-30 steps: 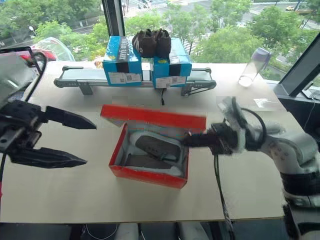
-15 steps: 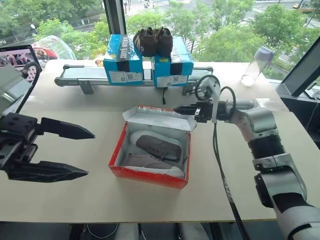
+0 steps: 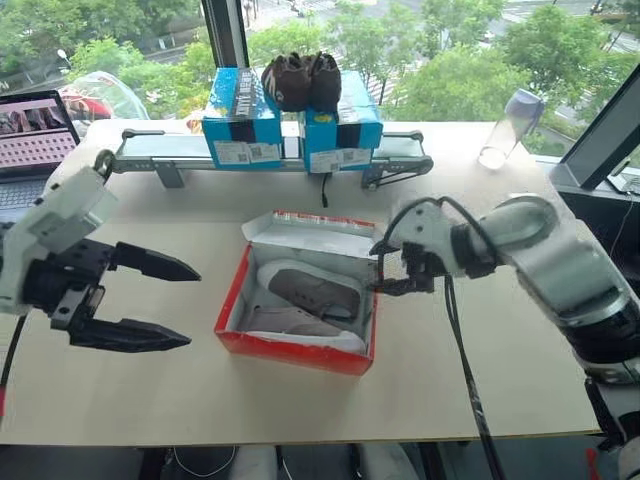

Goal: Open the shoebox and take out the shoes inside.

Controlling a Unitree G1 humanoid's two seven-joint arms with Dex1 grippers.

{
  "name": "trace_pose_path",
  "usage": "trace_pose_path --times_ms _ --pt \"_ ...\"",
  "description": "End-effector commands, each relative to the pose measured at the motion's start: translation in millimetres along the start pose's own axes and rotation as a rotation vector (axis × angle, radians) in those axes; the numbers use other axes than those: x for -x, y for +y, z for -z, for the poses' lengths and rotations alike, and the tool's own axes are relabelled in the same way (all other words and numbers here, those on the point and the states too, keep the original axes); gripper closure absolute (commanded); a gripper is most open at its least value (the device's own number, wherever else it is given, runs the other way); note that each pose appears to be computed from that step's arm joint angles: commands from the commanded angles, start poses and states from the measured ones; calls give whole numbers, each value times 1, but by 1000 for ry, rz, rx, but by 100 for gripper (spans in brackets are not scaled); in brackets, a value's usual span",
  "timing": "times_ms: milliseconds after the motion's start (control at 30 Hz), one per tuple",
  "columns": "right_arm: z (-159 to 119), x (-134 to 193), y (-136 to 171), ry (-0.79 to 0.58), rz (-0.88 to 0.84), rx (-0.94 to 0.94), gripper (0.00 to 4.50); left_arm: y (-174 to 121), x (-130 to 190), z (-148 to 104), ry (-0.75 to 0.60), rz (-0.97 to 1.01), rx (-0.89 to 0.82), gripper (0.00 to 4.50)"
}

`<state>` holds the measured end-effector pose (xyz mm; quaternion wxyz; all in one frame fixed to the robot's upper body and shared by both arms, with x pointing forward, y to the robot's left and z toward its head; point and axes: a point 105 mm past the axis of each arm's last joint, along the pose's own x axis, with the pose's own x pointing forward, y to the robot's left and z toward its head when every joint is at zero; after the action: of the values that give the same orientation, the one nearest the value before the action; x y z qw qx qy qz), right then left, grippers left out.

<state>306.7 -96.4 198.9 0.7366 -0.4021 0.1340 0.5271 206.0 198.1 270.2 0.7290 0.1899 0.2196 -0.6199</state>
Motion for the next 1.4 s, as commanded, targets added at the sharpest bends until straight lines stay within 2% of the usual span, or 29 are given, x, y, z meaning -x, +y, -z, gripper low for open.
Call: trace_pose_path --times_ms 33,200,400,500,667,1067,1267,1300,1333,1400 --pt "-5 0 7 37 47 4 42 6 3 -5 12 25 -61 0" --pt "-16 0 15 16 47 -51 42 15 4 -6 24 31 -68 0" --pt "-37 -6 32 -48 -35 -118 42 23 3 -1 42 31 -62 0" --pt "-31 -14 35 -18 -35 -130 42 24 2 0 43 35 -59 0" --pt "-39 -21 33 -28 -27 -133 42 25 1 0 46 32 -56 0" --pt "-9 -53 40 57 -25 -100 42 20 4 -3 54 22 -54 0" --pt "5 -63 30 90 10 -67 42 17 5 -4 55 16 -52 0" --pt "6 -64 29 89 13 -64 93 17 5 -4 55 14 -51 0" --pt "5 -64 27 85 16 -59 102 16 5 -4 55 13 -49 0" --pt "3 -66 25 73 22 -52 178 16 5 -4 56 11 -47 0"
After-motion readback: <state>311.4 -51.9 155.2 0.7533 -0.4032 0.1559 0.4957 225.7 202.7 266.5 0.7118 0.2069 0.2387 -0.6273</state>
